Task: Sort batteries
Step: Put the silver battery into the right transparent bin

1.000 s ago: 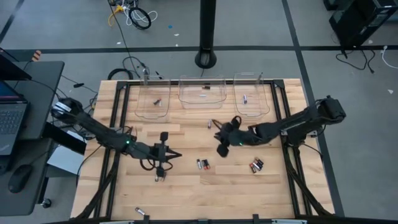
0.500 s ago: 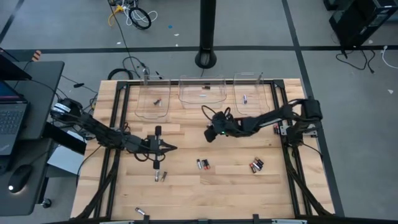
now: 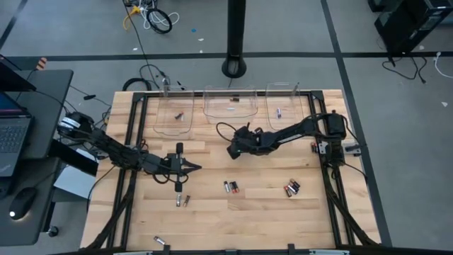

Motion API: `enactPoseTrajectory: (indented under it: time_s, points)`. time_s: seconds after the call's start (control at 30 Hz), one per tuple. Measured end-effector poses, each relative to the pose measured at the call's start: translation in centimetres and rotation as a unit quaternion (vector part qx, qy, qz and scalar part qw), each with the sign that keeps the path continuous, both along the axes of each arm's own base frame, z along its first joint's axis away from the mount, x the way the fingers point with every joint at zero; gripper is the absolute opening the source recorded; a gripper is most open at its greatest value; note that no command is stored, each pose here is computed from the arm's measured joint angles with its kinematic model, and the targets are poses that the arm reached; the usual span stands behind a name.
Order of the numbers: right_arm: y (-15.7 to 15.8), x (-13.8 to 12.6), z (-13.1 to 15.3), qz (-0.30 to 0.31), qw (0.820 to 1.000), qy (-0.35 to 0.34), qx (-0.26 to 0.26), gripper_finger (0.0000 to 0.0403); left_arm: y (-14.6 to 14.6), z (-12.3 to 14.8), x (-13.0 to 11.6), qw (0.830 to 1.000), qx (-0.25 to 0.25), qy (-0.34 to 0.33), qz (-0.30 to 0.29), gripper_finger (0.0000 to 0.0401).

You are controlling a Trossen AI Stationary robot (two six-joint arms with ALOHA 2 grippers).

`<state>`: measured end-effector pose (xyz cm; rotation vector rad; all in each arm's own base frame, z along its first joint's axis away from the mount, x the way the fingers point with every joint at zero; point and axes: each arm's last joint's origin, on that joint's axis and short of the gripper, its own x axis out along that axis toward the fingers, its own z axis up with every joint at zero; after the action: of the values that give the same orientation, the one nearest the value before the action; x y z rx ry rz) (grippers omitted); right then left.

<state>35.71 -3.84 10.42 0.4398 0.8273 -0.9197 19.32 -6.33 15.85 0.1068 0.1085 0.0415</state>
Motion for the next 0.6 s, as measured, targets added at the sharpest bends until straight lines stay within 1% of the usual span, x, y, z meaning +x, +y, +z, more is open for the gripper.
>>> enactPoseTrajectory:
  time_s: [0.1,0.23,0.43,0.6]
  points:
    - [0.1,0.0,0.0,0.023,1.0,0.013,-0.002,0.0132,0.0,0.0,0.0,1.0,0.0,0.0,0.001,0.001]
    - [0.5,0.1,0.1,0.074,0.997,0.031,-0.011,0.006,0.0,0.0,0.0,1.0,0.0,-0.001,0.001,0.001]
    - [1.0,-0.4,1.4,0.121,0.991,0.047,-0.006,0.0057,0.0,0.0,0.0,1.0,0.0,-0.001,0.001,0.001]
    - [1.3,-1.1,4.7,0.136,0.99,0.026,-0.012,0.0057,0.0,0.0,0.0,1.0,0.001,-0.001,0.001,0.001]
